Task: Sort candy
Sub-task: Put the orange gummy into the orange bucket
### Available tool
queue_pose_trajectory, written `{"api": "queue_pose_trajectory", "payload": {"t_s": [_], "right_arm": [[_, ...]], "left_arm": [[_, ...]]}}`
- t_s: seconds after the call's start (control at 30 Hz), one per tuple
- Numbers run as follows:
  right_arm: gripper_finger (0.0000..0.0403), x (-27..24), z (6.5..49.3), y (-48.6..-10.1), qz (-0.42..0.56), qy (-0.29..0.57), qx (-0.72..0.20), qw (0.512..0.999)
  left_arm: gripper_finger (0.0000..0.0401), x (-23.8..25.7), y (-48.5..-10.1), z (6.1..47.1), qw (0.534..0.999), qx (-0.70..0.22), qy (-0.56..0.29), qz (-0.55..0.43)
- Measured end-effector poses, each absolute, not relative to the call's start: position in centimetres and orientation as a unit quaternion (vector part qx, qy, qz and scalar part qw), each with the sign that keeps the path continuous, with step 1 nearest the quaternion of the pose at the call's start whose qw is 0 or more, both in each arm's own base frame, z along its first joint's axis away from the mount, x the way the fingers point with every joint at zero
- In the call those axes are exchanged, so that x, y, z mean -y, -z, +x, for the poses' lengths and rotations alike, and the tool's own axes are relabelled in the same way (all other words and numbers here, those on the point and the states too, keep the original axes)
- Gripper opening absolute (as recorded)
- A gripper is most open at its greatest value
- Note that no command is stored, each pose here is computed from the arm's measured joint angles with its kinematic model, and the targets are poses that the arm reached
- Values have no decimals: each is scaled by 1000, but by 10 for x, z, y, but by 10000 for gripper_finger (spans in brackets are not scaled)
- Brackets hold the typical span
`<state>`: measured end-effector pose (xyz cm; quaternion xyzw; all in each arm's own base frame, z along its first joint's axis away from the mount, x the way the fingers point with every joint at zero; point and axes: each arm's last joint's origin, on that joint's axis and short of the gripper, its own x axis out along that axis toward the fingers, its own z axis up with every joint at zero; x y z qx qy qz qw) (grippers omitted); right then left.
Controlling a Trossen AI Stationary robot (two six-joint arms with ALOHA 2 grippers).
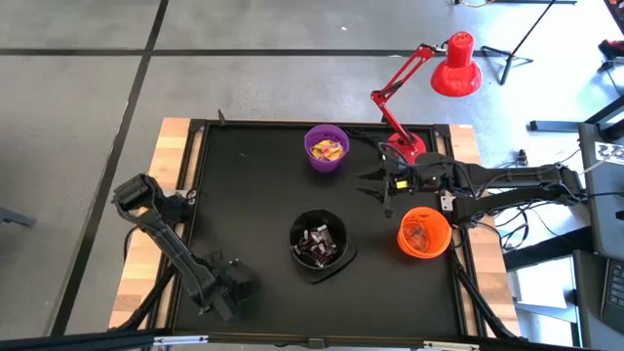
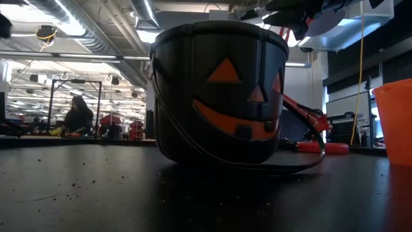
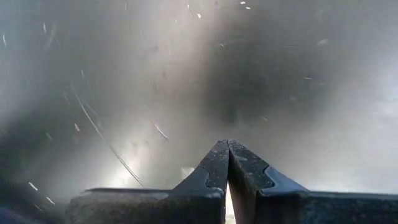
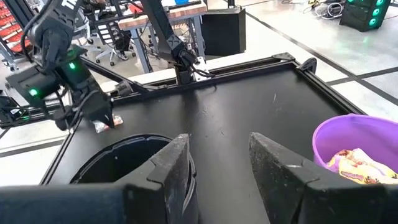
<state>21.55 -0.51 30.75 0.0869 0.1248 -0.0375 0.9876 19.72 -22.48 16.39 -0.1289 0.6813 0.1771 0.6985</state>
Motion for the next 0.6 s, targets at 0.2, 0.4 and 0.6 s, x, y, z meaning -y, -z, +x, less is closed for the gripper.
{"api": "queue_pose_trajectory", "payload": {"t_s": [0.2,0.4,0.6], "right_arm": [[166,5,216,-308,87,38,-122,988],[166,6,216,-308,85,46,-121,988],[166,6,216,-308,85,46,-119,988]], "left_arm": [[8,236,-192,167,743,-586,-240,-218],[79,248,-202,136,742,-521,-292,-305],[168,242,-193,142,704,-545,-321,-323]]}}
